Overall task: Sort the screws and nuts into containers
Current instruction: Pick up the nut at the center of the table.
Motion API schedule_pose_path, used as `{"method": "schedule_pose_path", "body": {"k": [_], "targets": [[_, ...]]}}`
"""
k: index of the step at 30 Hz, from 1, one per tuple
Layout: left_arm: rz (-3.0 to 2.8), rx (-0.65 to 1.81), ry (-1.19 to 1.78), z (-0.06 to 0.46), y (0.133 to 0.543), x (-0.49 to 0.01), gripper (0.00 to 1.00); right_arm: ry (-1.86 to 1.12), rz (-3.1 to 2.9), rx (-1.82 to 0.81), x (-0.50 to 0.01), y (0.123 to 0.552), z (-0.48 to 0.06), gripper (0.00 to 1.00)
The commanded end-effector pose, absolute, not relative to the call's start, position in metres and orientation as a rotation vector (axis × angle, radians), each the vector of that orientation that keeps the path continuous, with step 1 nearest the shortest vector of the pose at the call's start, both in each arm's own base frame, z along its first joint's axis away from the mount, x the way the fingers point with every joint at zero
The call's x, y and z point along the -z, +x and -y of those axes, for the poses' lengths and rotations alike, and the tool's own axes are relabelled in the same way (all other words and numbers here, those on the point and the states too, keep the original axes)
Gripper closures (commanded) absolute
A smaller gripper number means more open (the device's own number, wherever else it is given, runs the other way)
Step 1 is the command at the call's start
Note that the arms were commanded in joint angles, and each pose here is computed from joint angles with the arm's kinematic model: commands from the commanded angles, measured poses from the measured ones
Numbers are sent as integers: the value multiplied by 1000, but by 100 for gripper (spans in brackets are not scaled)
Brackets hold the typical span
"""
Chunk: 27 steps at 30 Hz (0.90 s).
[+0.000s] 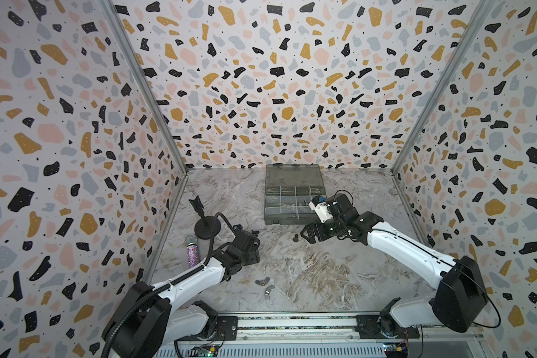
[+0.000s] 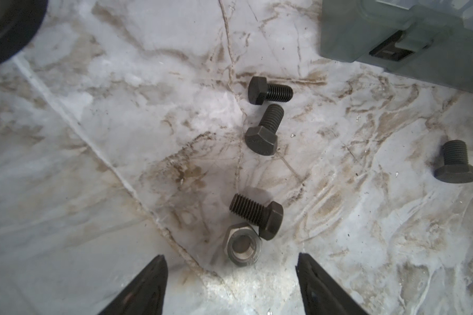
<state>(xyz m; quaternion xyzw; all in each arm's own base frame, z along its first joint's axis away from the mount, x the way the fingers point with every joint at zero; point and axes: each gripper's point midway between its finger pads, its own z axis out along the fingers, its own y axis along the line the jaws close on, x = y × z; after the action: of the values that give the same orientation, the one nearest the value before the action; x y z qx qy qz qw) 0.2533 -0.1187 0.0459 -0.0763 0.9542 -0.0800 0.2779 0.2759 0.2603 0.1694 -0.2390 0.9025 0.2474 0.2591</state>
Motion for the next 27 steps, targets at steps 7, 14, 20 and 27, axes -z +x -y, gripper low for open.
{"method": "schedule_pose_path", "body": {"k": [7, 14, 20, 27], "targets": [[-2566, 167, -214, 114, 257, -32, 37, -650, -2430, -739, -169, 255, -260, 1], [-2600, 139, -205, 113, 255, -21, 39, -654, -2445, -760, -158, 250, -260, 1], [-2620, 124, -192, 115, 256, -15, 41, -666, -2444, -753, -155, 251, -259, 1], [-2655, 96, -168, 118, 259, -7, 51, -667, -2460, -756, -148, 251, -259, 1]]}}
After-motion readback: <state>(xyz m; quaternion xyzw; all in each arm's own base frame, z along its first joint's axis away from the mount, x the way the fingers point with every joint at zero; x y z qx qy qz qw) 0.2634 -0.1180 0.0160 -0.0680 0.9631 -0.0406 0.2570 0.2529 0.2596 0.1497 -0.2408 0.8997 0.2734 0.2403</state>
